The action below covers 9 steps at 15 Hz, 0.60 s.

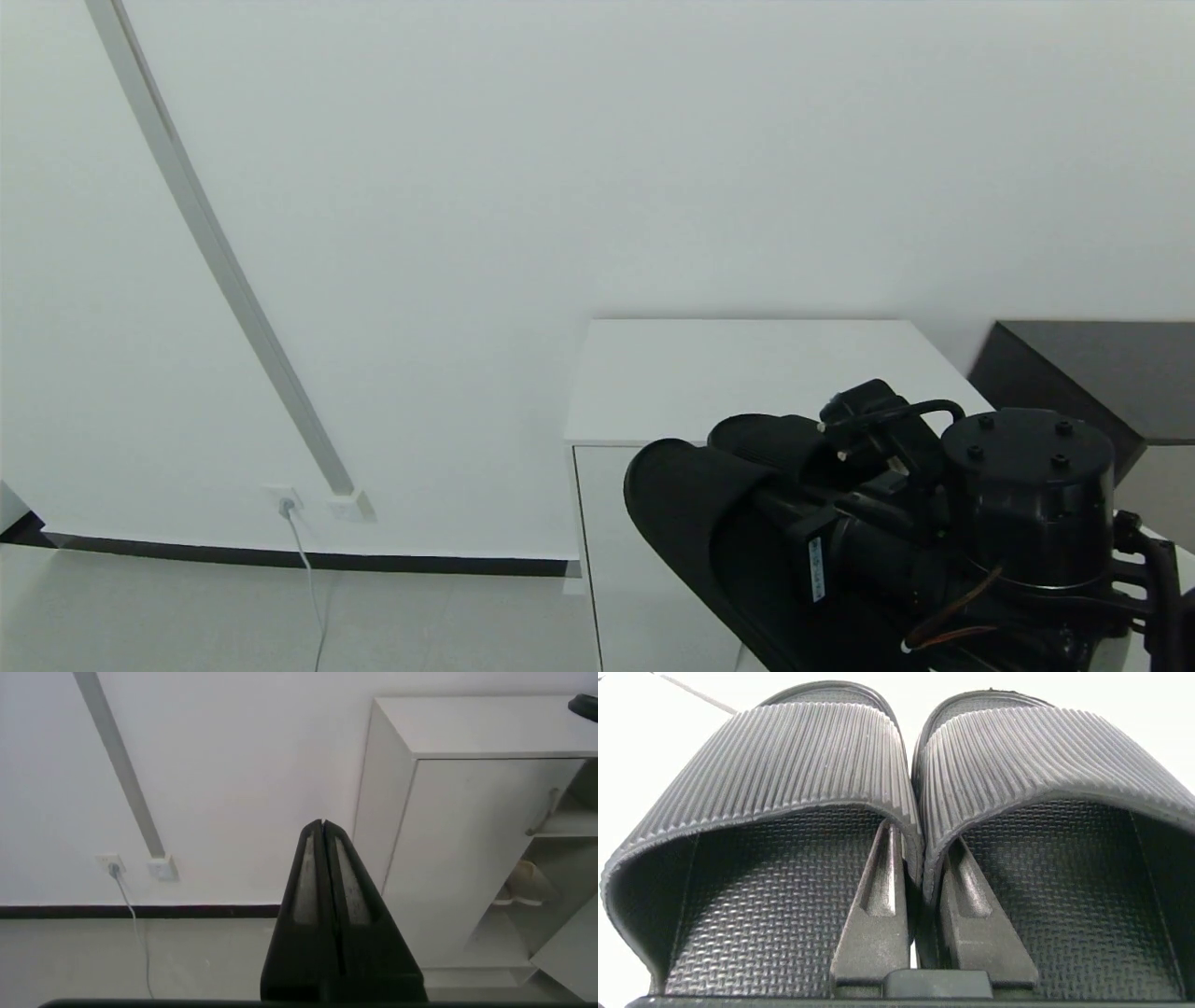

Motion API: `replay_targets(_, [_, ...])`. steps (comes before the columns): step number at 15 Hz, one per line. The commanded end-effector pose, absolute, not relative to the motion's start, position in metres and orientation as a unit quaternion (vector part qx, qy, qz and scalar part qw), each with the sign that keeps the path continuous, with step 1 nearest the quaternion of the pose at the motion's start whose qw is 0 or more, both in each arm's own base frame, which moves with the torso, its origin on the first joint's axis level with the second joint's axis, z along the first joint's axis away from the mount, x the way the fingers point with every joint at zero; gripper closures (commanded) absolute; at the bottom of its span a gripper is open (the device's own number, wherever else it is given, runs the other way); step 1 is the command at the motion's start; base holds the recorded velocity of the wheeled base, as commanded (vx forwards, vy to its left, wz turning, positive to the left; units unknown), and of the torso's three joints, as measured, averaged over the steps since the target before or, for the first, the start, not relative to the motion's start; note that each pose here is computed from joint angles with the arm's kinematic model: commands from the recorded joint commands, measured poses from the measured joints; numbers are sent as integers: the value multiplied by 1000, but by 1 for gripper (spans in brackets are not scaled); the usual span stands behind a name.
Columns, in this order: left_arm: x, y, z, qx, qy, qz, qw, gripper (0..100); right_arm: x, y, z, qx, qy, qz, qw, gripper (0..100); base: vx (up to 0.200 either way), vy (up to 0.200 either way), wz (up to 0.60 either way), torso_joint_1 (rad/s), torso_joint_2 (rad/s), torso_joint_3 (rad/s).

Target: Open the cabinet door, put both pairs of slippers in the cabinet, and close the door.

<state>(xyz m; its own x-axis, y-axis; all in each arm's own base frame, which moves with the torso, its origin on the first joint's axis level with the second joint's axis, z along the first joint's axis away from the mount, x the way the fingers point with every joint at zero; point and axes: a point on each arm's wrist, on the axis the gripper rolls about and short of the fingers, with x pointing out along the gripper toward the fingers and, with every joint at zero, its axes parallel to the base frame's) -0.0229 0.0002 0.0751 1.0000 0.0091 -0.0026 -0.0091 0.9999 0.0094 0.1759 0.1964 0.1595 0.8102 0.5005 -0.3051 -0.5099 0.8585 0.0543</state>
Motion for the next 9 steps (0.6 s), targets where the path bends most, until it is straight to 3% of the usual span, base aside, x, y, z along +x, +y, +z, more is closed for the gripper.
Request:
replay_targets(1, [-23,0,75,5,2,5,1000,100,176,197,159,-15,157,266,951,100,0,-200,0,-7,-2,7])
replay_targets(9, [-23,0,75,5,2,3,1000,100,177,198,156,-17,163,266,950,100,0,-200,0,1,2,2])
